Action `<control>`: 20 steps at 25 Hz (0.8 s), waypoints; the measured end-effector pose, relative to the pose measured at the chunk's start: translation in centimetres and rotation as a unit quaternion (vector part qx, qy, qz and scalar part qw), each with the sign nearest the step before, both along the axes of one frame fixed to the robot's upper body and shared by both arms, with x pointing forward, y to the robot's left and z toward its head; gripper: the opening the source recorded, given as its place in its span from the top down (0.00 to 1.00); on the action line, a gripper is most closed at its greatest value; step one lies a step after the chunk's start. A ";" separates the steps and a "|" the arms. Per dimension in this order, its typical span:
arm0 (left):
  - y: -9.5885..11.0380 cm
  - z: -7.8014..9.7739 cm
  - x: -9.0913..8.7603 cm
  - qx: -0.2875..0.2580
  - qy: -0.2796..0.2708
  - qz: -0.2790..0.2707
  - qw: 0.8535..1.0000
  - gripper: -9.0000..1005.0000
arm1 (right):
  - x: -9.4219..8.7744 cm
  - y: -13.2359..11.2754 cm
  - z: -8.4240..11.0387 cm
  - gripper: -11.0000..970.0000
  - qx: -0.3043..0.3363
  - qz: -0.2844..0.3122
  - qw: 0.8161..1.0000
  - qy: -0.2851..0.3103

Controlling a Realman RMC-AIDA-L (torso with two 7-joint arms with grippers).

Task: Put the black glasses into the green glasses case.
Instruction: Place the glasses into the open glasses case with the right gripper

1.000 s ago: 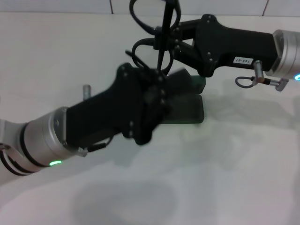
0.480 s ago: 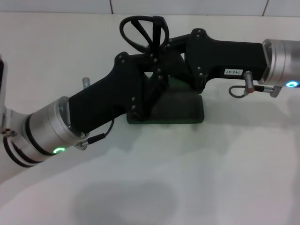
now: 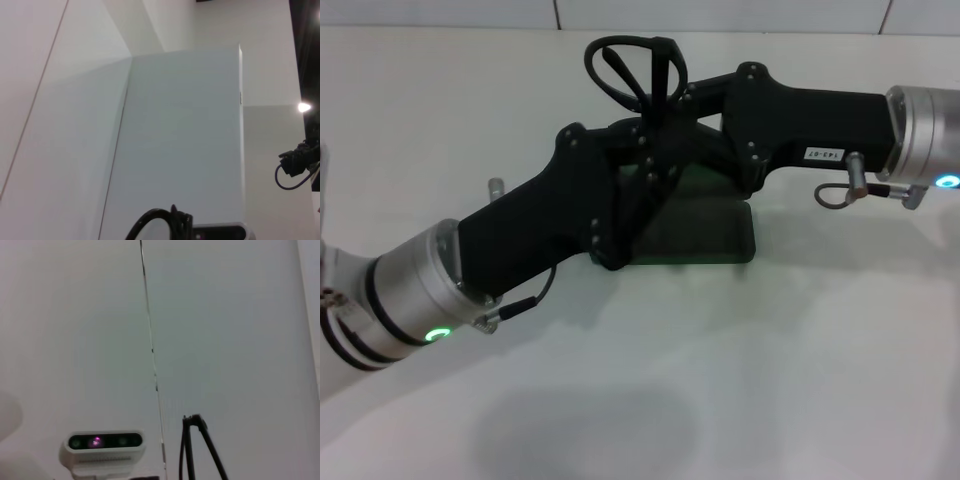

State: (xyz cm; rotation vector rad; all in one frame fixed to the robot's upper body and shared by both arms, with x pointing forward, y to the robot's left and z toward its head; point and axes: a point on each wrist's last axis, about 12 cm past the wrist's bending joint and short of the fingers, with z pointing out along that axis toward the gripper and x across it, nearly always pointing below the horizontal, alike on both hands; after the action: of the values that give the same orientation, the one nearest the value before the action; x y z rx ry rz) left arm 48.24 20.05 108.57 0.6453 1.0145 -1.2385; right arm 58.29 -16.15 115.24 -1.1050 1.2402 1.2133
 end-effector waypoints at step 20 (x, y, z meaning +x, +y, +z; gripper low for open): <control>9.2 -1.0 -4.6 0.034 0.030 0.037 0.998 0.95 | 3.6 6.2 3.6 0.90 -0.405 0.019 0.914 -0.039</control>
State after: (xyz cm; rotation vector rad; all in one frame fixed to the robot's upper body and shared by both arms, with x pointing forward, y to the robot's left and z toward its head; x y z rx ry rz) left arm 43.67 29.21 107.54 0.6199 1.1247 -1.1697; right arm 61.87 -9.95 118.83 -1.7507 1.7227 0.6503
